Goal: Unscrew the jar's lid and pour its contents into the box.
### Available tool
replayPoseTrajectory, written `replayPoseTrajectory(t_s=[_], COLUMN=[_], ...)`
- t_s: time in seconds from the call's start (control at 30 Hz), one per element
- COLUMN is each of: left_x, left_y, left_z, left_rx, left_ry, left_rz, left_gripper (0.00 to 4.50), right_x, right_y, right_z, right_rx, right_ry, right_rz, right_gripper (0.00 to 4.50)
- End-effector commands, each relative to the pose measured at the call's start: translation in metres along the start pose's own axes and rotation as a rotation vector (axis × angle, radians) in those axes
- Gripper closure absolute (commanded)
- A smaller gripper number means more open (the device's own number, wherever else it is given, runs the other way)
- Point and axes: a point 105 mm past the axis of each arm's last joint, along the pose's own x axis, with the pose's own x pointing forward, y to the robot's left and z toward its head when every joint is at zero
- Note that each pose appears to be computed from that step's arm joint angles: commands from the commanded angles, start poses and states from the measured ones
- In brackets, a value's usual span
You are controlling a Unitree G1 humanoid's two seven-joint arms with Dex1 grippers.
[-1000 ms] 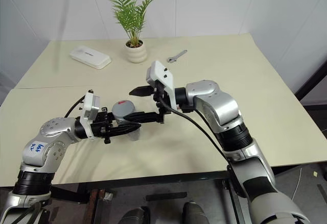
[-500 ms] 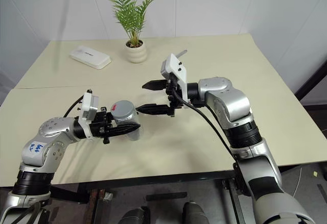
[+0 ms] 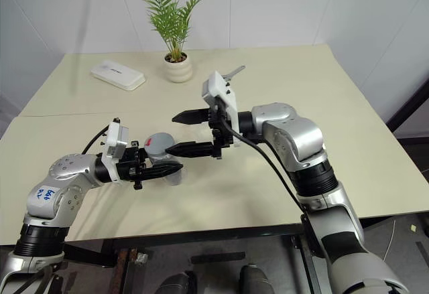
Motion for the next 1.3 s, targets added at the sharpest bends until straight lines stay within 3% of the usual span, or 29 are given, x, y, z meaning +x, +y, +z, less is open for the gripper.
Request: replayPoseTrajectory(t_s=[0.03,0.4,0.6,0.8,0.93,1.03,1.17,1.3], left_x=[0.002,0.002,0.001,-0.002,-0.006,-0.01,-0.019,-0.022], left_y=[-0.002,-0.002,-0.003,-0.005,-0.006,-0.006,-0.001,0.004], left_z=[0.008,0.008,0.008,0.007,0.004,0.004,0.005,0.006], left_rx=[0.041,0.043,0.042,0.042,0.04,0.038,0.034,0.028], left_ry=[-0.012,-0.014,-0.014,-0.013,-0.005,-0.008,-0.016,-0.03], left_rz=[-0.014,-0.012,-0.008,0.001,0.014,0.034,0.068,0.088], left_gripper=[2.59,2.59,2.59,2.59,2.59,2.59,2.59,2.59], right_x=[0.013,0.023,0.022,-0.001,-0.039,-0.08,-0.146,-0.186], right_y=[0.009,0.007,0.01,0.001,-0.025,-0.048,-0.076,-0.085], right_z=[0.014,0.012,0.019,0.05,0.053,0.035,-0.016,-0.063], right_rx=[-0.063,-0.062,-0.054,0.061,0.106,0.099,0.012,-0.043], right_ry=[-0.007,-0.012,-0.053,-0.263,-0.342,-0.321,-0.203,-0.11], right_rz=[0.029,0.007,0.021,-0.03,-0.22,-0.432,-0.768,-0.939], right_gripper=[0.02,0.02,1.9,1.9,1.9,1.9,1.9,1.9])
